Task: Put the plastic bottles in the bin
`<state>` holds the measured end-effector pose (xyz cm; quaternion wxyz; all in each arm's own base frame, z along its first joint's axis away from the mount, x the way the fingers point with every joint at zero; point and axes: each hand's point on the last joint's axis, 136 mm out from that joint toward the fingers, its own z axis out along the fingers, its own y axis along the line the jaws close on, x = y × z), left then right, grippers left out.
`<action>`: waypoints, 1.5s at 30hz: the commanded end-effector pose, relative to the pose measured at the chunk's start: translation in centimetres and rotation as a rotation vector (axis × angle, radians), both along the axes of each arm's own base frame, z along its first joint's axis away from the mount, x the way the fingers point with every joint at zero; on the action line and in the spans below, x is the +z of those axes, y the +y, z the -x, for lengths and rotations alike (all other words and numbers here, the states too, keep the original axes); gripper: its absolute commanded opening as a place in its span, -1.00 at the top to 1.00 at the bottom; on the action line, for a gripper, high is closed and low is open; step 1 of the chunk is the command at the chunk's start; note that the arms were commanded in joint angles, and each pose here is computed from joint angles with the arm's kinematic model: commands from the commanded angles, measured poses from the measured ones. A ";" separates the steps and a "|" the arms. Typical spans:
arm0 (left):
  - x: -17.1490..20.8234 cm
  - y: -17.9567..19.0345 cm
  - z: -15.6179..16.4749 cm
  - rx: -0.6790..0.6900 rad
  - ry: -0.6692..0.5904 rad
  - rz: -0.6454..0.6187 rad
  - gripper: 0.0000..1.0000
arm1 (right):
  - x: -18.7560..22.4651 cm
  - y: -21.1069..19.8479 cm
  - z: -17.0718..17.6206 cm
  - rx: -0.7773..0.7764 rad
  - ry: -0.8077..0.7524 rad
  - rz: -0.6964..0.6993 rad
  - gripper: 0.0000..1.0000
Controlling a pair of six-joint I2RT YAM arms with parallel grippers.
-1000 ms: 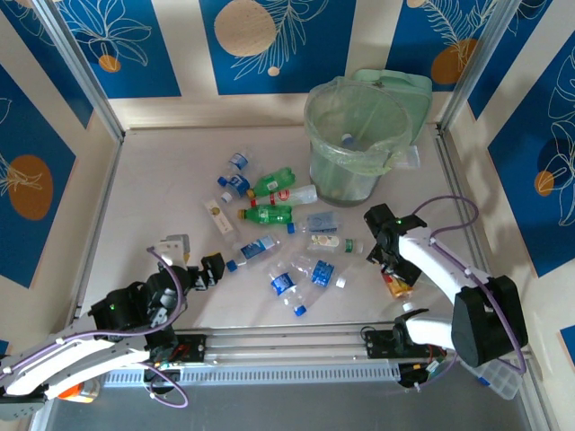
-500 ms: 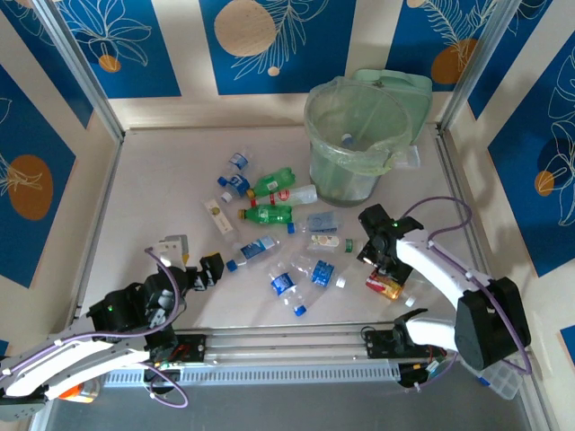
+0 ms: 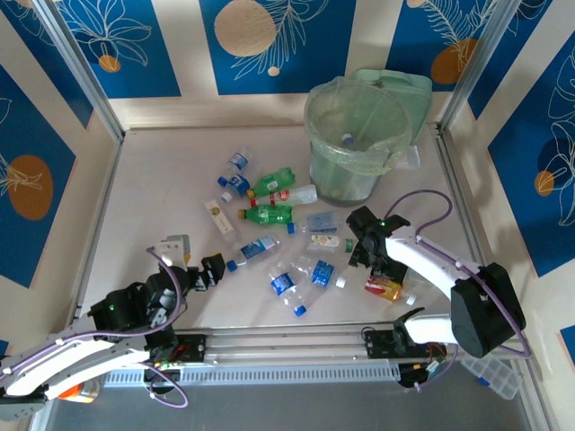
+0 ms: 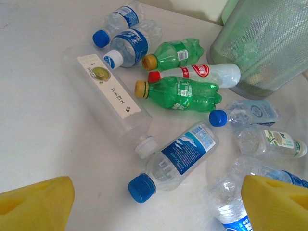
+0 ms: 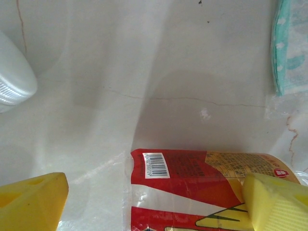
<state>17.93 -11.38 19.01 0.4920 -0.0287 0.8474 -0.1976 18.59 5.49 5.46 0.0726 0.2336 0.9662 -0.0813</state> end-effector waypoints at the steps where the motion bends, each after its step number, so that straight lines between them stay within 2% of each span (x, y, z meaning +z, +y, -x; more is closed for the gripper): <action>1: -0.2 -0.2 -0.1 -0.013 -0.006 -0.011 -0.79 | 1.4 0.2 0.5 -0.046 0.000 -0.027 -0.87; 3: -0.1 -0.2 0.0 -0.014 -0.008 -0.009 -0.79 | 2.8 0.0 0.5 -0.089 -0.046 -0.041 -0.88; 9: 0.1 -0.1 0.1 -0.014 -0.009 0.008 -0.79 | 5.0 -1.4 3.2 -0.353 -0.151 -0.085 -0.81; 16: 0.3 0.1 0.3 -0.016 -0.011 0.030 -0.78 | 3.9 -2.8 6.6 -0.631 -0.168 -0.129 -1.00; 21: 0.3 0.3 0.3 -0.008 -0.010 0.037 -0.78 | 2.2 -4.0 8.0 -0.783 -0.163 -0.138 -0.99; 33: 0.3 1.0 0.3 0.022 -0.012 0.049 -0.77 | -2.0 -2.4 6.0 -0.847 -0.103 -0.180 -0.99; 38: 0.3 1.0 0.3 0.019 -0.014 0.049 -0.78 | -2.7 -2.1 3.6 -0.835 -0.149 -0.198 -0.86; 45: 0.3 1.1 0.3 0.024 -0.018 0.043 -0.77 | -3.7 -1.7 2.4 -0.806 -0.145 -0.183 -0.60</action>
